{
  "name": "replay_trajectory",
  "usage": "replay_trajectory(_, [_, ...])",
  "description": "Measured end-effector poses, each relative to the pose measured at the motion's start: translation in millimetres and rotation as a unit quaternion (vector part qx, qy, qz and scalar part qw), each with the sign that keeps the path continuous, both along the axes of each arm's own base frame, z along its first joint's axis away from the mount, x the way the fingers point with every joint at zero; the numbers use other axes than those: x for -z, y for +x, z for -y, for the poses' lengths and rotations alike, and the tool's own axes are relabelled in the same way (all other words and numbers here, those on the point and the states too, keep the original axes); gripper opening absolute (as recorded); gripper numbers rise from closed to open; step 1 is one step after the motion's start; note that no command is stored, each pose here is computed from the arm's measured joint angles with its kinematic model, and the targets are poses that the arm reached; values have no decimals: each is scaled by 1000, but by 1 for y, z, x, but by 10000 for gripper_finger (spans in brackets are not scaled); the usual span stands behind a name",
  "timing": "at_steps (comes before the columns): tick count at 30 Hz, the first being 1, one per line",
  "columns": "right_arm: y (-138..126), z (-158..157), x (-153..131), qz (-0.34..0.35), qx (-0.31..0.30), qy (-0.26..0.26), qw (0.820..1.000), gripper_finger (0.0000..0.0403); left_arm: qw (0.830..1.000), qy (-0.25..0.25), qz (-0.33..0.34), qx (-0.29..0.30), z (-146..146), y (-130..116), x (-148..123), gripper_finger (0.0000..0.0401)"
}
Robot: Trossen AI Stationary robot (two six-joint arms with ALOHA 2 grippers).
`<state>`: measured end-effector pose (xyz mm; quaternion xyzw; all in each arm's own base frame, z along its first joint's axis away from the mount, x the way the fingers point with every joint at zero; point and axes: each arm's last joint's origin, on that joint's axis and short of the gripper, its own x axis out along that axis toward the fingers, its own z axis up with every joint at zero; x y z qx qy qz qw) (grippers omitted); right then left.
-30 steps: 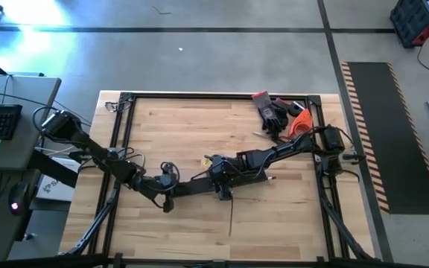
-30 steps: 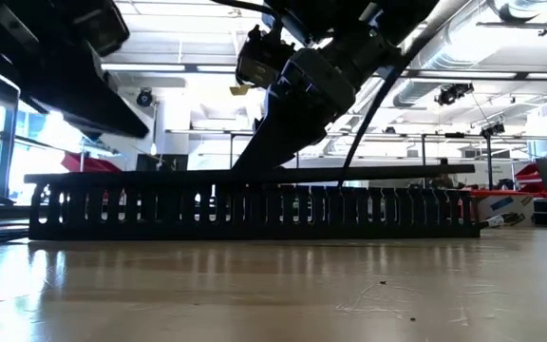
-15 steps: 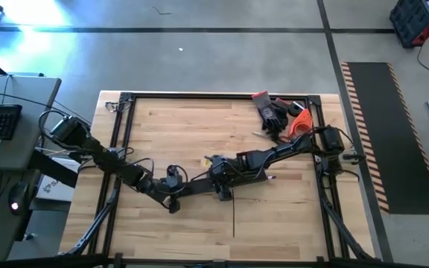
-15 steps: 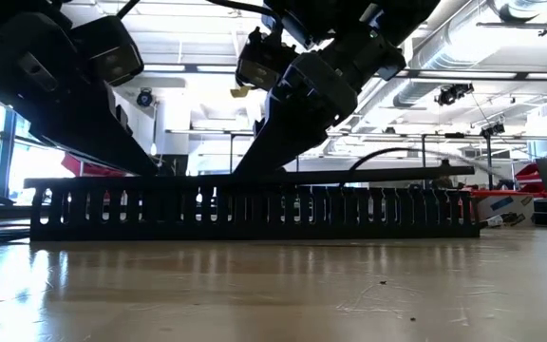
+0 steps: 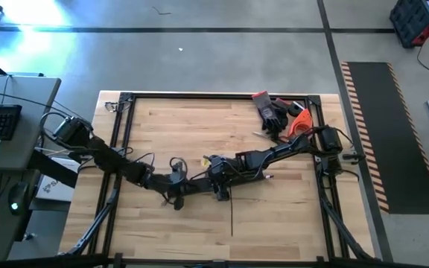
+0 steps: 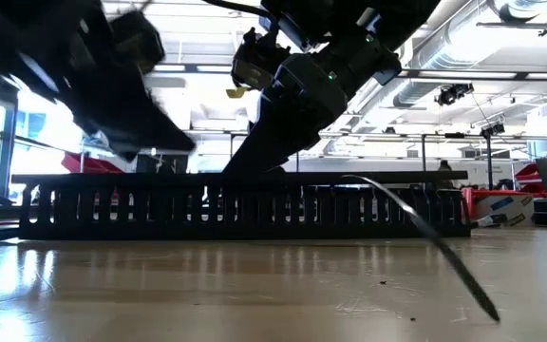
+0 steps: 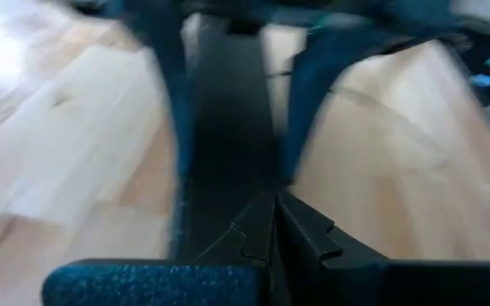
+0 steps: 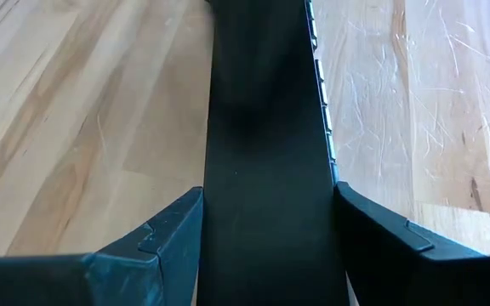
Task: Ziptie cables
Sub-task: Close the black cable duct
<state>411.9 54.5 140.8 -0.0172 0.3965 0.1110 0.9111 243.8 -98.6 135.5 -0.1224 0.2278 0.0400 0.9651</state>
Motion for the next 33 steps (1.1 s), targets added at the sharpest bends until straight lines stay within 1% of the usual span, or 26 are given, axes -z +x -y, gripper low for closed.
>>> replay_trajectory(6, [0, 0, 1, -2, -2, -2, 1000, 209, 1000, -17, -22, -1, -12, 10, 16, 0])
replay_trajectory(10, [-1, -1, 1, -4, -5, -3, 1000, 209, 999, -28, -26, 2, -11, 15, 28, 0])
replay_trajectory(16, [-2, -1, 2, -9, -7, 5, 1000, 208, 999, -26, -36, 0, -10, 17, 40, 0])
replay_trajectory(21, [-2, -1, 0, -5, -6, 4, 1000, 207, 999, -25, -31, 2, -10, 17, 40, 0])
replay_trajectory(25, [-3, -4, -6, 6, -5, 0, 1000, 202, 999, -26, 7, 19, -8, 17, 28, 0])
replay_trajectory(26, [-2, -3, -10, 13, -3, 1, 1000, 173, 999, -23, 10, 23, -8, 17, 23, 0])
replay_trajectory(27, [-4, -3, -14, 16, -7, -1, 1000, 126, 999, -23, 16, 26, -8, 15, 18, 0])
replay_trajectory(28, [-4, -3, -17, 19, -8, -1, 1000, 100, 999, -24, 24, 28, -8, 14, 13, 0])
replay_trajectory(30, [-3, -3, -22, 13, -10, -3, 1000, 71, 998, -28, 44, 22, -9, 13, -1, 0])
replay_trajectory(33, [-3, -2, -24, 1, -21, -12, 1000, 33, 999, -17, 47, -19, -15, 6, -16, 0])
